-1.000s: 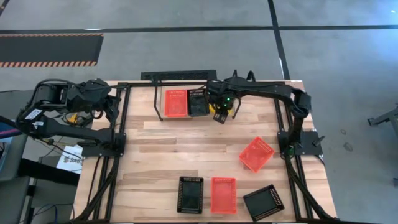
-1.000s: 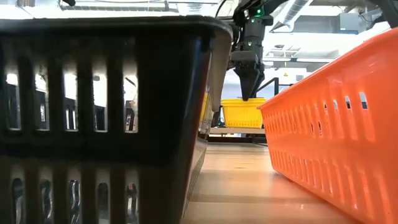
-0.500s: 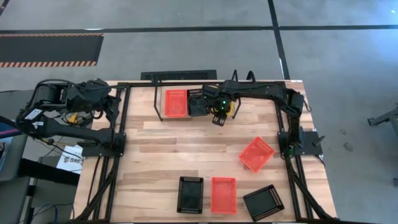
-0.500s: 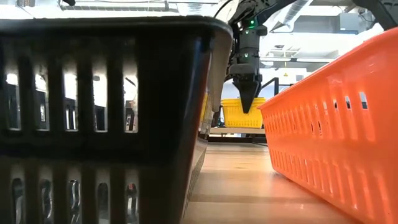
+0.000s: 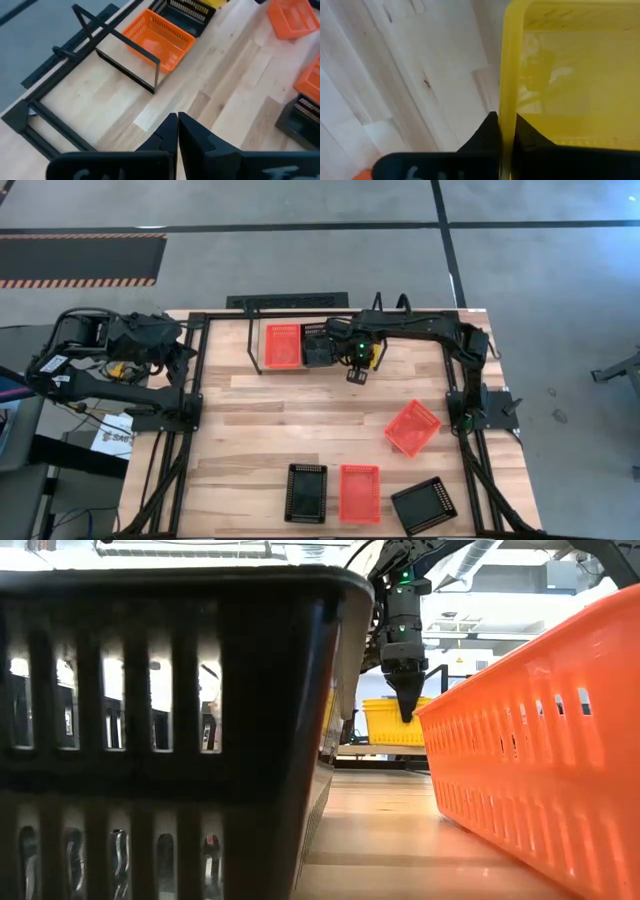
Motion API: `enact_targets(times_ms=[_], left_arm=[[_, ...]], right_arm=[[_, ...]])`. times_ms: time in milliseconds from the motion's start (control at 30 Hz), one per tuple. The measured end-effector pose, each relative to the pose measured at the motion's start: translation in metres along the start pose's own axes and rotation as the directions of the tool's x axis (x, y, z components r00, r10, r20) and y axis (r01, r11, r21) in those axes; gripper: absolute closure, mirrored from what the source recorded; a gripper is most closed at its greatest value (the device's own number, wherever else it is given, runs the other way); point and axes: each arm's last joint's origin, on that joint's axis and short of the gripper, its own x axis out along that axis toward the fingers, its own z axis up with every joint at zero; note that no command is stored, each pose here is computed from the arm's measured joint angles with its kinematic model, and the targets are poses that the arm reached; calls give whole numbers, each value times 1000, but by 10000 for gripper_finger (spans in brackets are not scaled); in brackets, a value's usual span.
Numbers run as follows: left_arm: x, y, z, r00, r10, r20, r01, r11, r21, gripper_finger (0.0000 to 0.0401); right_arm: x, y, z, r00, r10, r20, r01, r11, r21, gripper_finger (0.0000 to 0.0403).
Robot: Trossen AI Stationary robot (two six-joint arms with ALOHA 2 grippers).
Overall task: Stack baskets on shelf by color
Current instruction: Adjust the stacked yellow basket on the shelf
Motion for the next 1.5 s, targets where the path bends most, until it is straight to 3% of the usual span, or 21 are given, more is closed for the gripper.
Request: enact_targets(times_ms=[600,1400,1500], left_arm=[[0,-1,0,1000,-27,-14,27,1000,6,401],[0,0,0,1000,-18,-10,18,1000,-12,401],[0,0,0,1000,-18,-10,18,1000,-12,401]], right_arm=[[0,8,-6,998,13,-66,-33,953,-301,390],[0,-20,0,1000,9,19,-4,965,-262,390],[1,-20,-1,1000,9,3,-8,969,-245,365]])
